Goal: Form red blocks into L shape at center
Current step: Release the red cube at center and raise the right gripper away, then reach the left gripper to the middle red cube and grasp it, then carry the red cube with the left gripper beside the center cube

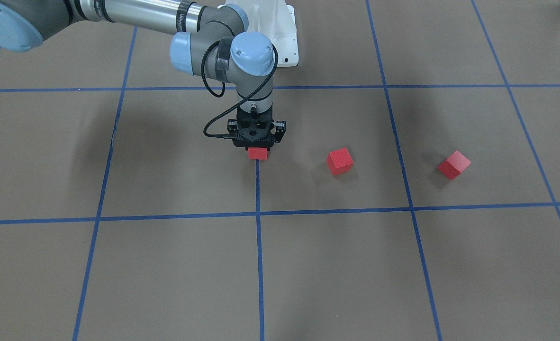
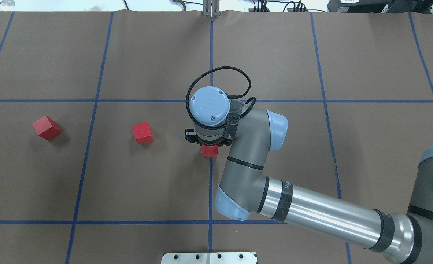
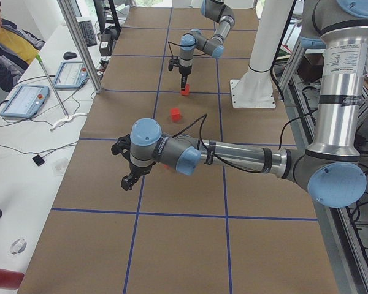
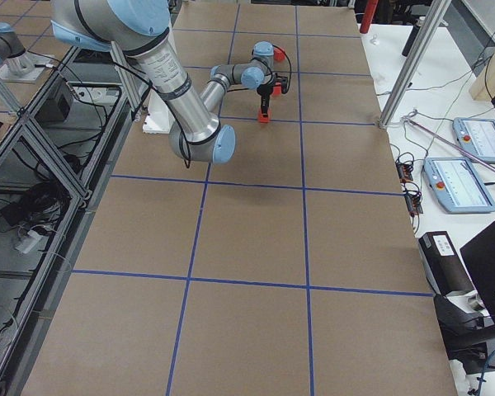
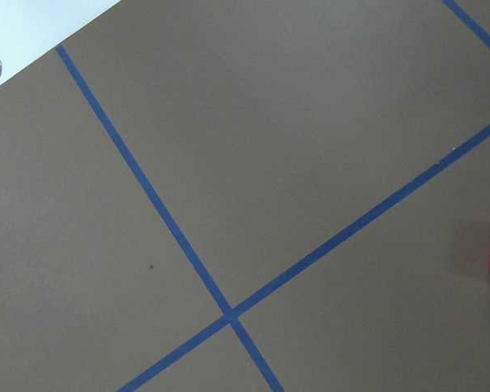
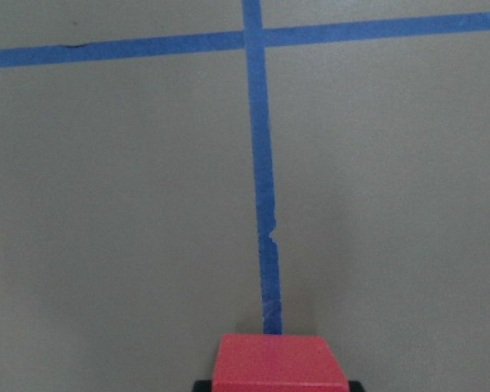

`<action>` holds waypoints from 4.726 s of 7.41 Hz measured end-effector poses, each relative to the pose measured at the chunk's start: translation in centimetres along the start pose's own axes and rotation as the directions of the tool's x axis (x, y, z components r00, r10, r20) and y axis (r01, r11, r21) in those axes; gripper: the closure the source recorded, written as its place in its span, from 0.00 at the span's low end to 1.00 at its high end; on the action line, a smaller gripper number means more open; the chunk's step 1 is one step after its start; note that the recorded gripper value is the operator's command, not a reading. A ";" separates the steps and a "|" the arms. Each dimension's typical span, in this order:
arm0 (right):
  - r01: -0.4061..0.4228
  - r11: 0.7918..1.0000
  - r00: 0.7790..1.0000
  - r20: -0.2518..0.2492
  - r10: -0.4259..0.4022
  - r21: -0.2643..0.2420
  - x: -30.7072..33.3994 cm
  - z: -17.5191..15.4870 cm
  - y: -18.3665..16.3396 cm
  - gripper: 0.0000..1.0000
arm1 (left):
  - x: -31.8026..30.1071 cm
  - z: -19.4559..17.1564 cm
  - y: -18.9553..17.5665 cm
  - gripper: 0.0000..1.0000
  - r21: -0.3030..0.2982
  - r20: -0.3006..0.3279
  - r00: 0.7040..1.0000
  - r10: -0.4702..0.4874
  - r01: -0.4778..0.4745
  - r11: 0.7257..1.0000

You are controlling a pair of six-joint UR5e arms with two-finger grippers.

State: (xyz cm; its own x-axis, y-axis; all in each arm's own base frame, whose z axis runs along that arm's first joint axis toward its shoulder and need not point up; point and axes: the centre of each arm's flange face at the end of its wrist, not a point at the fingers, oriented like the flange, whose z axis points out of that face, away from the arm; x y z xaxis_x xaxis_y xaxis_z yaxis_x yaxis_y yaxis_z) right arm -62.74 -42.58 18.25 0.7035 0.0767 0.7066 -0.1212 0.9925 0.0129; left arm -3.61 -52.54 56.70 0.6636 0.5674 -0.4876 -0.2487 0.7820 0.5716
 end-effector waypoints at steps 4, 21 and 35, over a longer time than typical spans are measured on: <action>0.004 1.000 1.000 0.006 -0.004 0.003 -0.2 -0.2 0.3 0.01 | 0.0 0.0 -0.1 0.00 0.001 0.000 1.000 0.000 0.000 1.000; 0.262 0.964 0.965 0.000 -0.263 -0.046 60.5 -15.5 -20.7 0.01 | 49.5 16.2 -23.4 0.00 -0.153 0.017 0.732 -0.681 0.675 0.722; 0.267 0.963 0.963 -0.021 -0.268 -0.037 62.1 -14.6 -19.8 0.01 | 52.6 16.2 -29.0 1.00 -0.134 0.003 0.858 -0.513 0.509 0.850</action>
State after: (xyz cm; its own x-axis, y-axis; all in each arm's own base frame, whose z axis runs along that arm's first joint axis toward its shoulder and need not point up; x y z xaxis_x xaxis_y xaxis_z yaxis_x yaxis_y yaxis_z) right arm -6.45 -56.08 51.58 0.7247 -0.1899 0.6624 0.0972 0.9798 0.1746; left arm 49.96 -49.55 25.16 0.6991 0.0852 -0.7099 0.0313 0.9883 0.1494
